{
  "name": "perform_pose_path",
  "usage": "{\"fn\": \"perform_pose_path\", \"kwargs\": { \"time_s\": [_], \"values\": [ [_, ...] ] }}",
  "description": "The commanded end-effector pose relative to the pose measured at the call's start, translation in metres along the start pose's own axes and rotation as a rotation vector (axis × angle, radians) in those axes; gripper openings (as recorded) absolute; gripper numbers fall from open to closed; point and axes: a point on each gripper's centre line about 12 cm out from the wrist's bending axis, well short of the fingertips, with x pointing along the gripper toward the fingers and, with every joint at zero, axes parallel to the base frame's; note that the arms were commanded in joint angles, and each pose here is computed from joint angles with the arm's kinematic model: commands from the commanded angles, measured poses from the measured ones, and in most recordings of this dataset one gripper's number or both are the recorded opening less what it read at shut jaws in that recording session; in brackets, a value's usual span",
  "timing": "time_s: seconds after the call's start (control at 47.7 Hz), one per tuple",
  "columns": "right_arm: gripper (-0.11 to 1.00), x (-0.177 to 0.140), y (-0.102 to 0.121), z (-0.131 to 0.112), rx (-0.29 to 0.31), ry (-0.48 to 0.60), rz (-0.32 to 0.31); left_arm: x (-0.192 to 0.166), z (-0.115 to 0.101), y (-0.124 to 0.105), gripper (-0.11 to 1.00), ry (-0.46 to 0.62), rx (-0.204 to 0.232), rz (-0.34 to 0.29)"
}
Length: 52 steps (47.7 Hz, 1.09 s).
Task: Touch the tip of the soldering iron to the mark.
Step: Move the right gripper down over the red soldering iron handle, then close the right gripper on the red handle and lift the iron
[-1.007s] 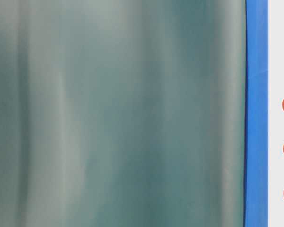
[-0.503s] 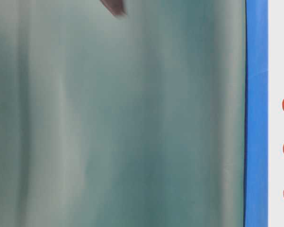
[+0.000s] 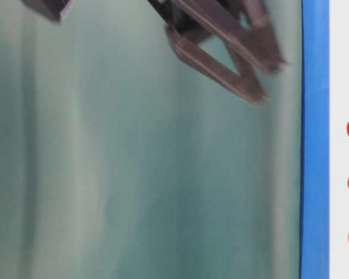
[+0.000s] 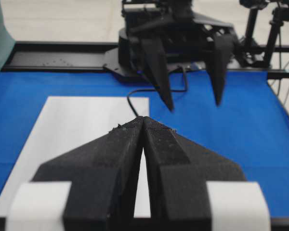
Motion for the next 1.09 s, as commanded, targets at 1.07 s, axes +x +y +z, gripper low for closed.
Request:
{"fn": "perform_pose_path", "kwargs": {
  "time_s": [1.07],
  "values": [
    [0.82, 0.117, 0.032, -0.055, 0.131, 0.332, -0.025, -0.001, -0.001, 0.001, 0.02, -0.011, -0.001, 0.005]
  ]
}}
